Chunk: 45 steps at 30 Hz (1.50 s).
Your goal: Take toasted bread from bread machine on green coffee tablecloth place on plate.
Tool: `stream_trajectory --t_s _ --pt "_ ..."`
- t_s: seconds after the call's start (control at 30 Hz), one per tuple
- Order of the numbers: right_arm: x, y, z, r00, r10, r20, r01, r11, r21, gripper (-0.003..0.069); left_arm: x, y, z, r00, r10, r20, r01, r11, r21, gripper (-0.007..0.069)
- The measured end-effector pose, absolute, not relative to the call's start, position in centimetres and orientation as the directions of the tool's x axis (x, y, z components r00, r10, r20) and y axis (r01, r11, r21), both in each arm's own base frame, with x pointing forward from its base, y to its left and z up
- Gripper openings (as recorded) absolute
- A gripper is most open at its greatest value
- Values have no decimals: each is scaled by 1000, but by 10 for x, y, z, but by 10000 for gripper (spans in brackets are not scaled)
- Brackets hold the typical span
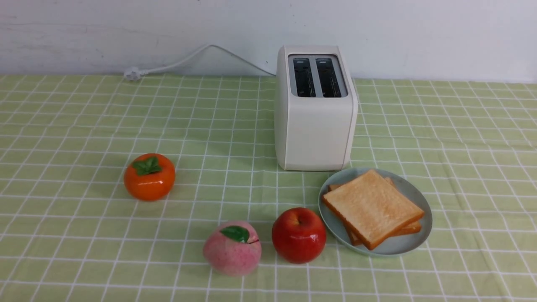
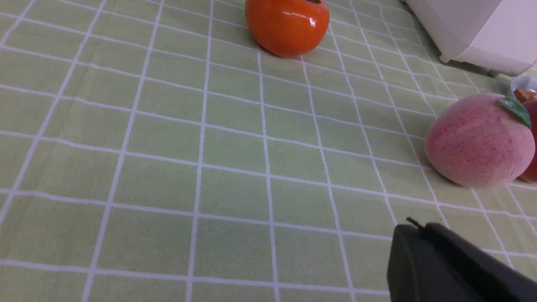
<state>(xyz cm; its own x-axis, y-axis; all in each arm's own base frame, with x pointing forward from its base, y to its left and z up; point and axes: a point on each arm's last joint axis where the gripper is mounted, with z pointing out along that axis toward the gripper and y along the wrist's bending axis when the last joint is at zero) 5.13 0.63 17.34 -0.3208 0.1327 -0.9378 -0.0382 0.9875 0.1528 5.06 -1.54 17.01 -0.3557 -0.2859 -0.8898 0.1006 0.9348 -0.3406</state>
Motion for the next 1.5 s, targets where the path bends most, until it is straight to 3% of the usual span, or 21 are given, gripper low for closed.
stream_trajectory --t_s 1.5 --pt "51 6 173 -321 133 -938 -38 988 153 62 51 -15 170 -356 -289 -888 99 934 -344 2"
